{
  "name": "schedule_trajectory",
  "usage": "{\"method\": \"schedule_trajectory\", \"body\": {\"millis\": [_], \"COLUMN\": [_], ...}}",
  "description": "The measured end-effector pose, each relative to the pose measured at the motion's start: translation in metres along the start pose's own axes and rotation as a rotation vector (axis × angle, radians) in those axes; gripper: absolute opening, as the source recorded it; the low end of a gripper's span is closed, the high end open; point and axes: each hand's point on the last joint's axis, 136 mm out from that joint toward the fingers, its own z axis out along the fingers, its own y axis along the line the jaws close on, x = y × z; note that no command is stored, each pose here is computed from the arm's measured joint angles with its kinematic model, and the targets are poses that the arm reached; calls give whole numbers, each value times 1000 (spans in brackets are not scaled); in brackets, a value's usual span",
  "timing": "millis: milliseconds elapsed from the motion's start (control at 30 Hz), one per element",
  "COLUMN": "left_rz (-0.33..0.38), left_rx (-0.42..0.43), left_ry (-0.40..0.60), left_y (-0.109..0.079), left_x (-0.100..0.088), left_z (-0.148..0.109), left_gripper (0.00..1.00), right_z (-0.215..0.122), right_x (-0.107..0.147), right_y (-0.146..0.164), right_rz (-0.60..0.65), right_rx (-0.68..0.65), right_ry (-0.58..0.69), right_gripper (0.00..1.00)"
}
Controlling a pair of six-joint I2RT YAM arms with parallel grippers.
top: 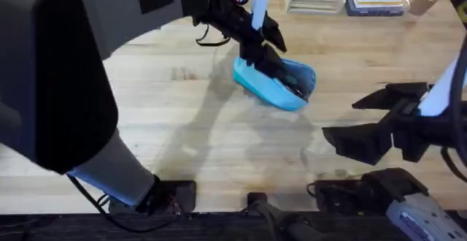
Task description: Unzip the bag, pick up the pens from the table one at a time and place them inside, then zip the bag closed.
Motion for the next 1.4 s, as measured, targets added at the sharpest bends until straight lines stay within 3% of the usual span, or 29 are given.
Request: {"method": "schedule_trajectory", "body": {"millis": [33,100,567,833,1033,1233,1400], "left_rz": [-2,-3,-32,-37,-98,-184,-206], "left_rx": [0,1,13,-44,-150,-247,-298], "left_ry": [0,0,-18,-74,34,208,284], "left_y": [0,0,-2,12,21,21,24], "left_x": [0,0,-5,-53,-55,-35,-23], "left_z": [0,0,-1,-27,-49,-68,-75], "left_gripper": [927,987,995,995,995,995,995], "right_z": [0,0,0,0,0,0,0], "right_x": [0,0,0,0,0,0,0], "right_y": [0,0,0,0,0,0,0], "right_rz": [0,0,1,1,1,1,0], "right_rx": [0,0,0,0,0,0,1], "right_ry": [0,0,0,0,0,0,0], "right_gripper": [997,998,997,997,997,997,997]}}
